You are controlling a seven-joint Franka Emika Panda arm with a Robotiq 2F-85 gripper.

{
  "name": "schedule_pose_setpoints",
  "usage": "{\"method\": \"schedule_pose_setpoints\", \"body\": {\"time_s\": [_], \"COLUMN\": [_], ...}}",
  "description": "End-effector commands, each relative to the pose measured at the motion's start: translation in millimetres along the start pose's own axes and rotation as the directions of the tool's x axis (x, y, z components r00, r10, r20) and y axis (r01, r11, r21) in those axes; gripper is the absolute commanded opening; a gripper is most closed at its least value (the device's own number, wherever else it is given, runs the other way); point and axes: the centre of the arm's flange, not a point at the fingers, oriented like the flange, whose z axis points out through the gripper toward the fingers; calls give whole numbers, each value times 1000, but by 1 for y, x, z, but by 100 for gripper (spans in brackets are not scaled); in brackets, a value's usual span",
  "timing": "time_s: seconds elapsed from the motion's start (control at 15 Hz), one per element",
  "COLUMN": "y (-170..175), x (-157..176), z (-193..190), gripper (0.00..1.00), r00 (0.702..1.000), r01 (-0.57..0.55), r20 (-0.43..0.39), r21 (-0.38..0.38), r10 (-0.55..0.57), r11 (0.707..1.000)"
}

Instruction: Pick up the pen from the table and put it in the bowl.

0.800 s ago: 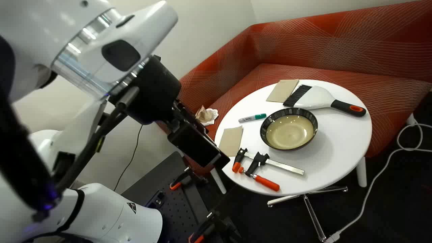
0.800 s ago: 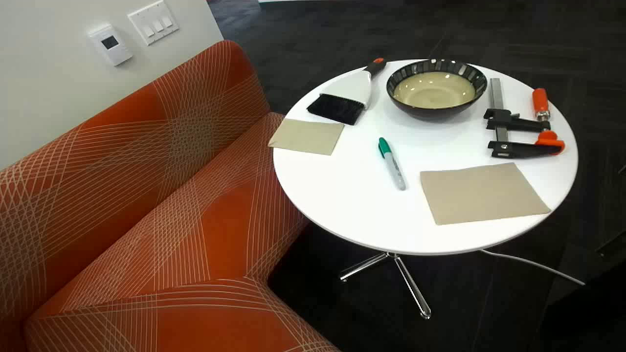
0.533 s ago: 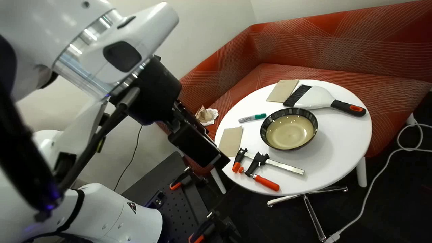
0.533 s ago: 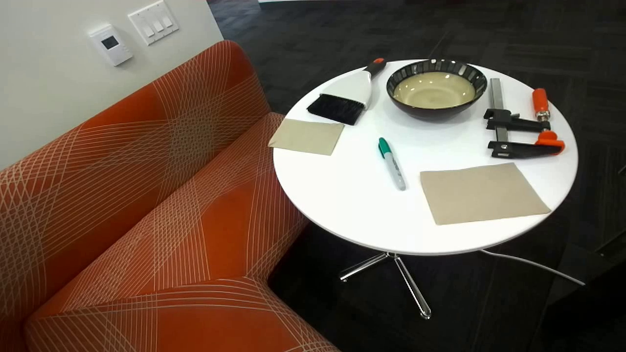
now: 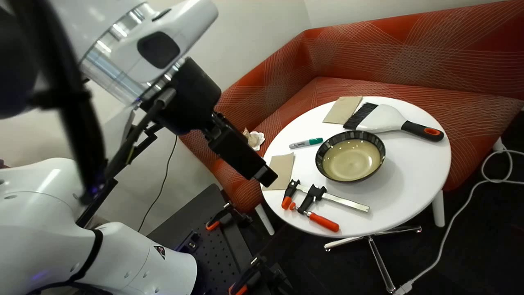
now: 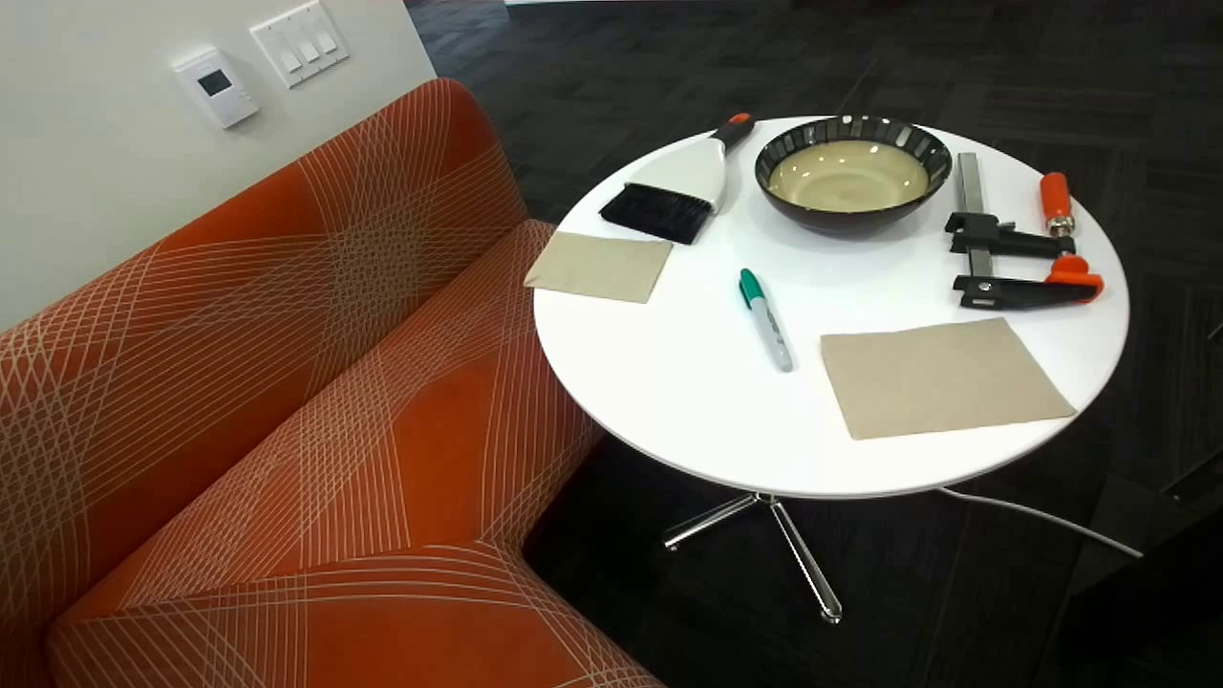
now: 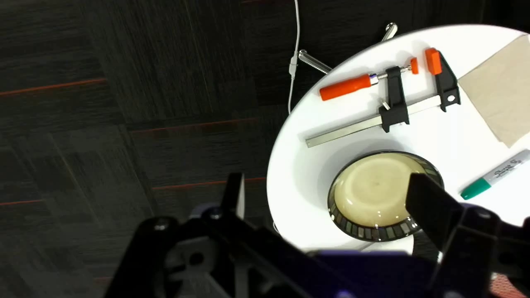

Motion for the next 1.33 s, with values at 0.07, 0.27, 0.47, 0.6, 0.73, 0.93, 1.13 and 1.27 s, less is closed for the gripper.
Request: {"method": "schedule_pose_setpoints", "body": {"time_s": [0.07, 0.27, 0.47, 0.6, 0.73, 0.93, 1.13, 1.27], "y": [-67, -117, -166, -195, -223, -260, -289, -306], "x": [20, 33, 41, 45, 49, 58, 69, 77], "z": [7, 14, 26, 34, 43, 54, 65, 71], "gripper": [100, 100, 100, 100, 100, 100, 100, 100], "r00": [1000, 999, 996, 993, 990, 988, 984, 981], "r01": [17, -31, -90, -114, -134, -156, -175, -186], "r20": [-2, 7, 26, 38, 41, 20, -8, -19], "r21": [-4, -3, 14, 31, 61, 109, 135, 138], "r10": [-17, 31, 89, 113, 132, 154, 178, 191], "r11": [1000, 1000, 996, 993, 989, 982, 975, 973]}}
